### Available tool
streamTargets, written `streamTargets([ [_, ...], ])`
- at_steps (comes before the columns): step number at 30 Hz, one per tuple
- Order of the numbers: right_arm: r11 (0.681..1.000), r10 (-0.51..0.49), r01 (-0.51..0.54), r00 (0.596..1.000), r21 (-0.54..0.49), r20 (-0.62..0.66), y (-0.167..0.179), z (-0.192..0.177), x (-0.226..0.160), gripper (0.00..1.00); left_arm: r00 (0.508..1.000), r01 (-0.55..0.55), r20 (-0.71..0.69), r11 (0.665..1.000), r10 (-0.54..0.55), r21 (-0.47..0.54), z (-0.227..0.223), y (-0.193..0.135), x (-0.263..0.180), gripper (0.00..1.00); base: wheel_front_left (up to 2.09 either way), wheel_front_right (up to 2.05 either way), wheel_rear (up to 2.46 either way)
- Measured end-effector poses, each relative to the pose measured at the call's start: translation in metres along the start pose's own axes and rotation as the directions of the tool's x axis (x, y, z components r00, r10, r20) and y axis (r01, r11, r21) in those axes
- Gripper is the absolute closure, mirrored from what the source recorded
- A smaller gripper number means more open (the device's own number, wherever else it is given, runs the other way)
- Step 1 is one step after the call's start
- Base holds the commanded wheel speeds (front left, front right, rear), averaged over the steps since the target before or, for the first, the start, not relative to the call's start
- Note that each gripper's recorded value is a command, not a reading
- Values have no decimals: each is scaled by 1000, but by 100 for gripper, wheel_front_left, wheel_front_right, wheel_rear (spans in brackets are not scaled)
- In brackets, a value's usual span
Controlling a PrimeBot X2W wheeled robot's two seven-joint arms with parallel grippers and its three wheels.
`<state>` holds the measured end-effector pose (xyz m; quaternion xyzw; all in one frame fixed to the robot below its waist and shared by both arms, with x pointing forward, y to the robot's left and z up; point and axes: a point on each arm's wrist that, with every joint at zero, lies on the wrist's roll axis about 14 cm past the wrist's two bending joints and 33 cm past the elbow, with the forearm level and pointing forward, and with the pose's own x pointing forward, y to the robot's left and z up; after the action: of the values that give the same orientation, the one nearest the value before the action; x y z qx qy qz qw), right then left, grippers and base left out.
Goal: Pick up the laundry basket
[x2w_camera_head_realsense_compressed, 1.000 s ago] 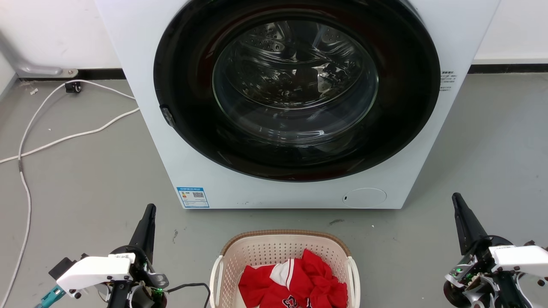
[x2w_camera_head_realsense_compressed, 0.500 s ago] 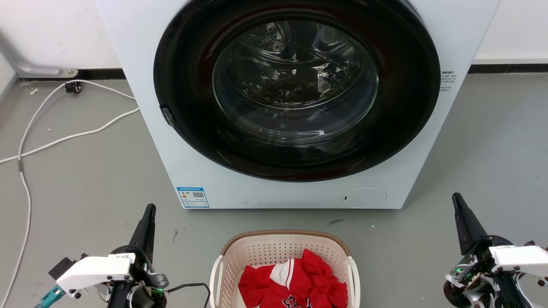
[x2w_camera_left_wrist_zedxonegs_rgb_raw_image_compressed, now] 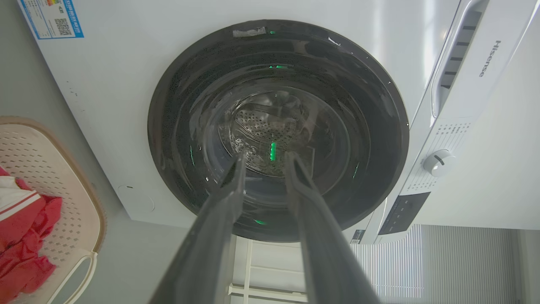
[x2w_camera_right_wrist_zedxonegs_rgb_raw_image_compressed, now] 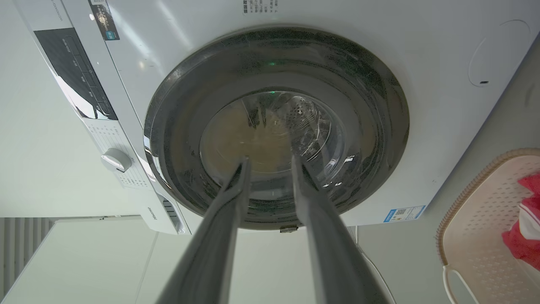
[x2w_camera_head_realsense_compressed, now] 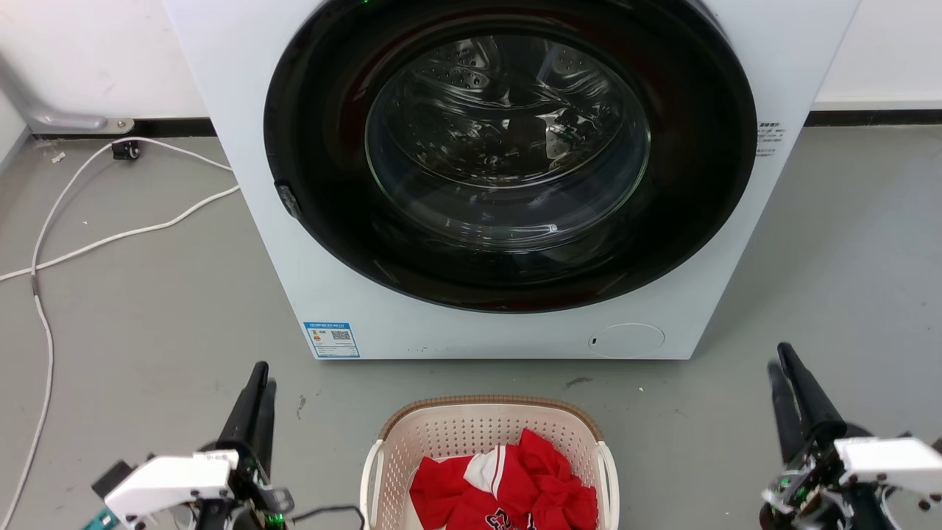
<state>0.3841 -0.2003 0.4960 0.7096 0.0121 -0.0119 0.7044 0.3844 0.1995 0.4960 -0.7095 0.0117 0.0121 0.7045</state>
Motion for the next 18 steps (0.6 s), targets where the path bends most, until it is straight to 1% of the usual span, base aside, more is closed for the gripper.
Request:
streamTargets([
  [4, 998, -65, 65, 998, 7, 6, -22, 0, -11, 0, 998, -65, 3, 998, 65, -7, -1, 22, -10, 0, 0, 0, 0],
  [13, 998, -59, 59, 998, -25, 24, -20, -2, -12, 0, 998, -47, 31, 999, 47, 17, 0, 17, -11, 0, 0, 0, 0],
  [18, 996, -62, 65, 997, -64, 41, -21, 0, -12, 0, 998, -40, 53, 998, 37, 44, 4, 14, -12, 0, 0, 0, 0],
])
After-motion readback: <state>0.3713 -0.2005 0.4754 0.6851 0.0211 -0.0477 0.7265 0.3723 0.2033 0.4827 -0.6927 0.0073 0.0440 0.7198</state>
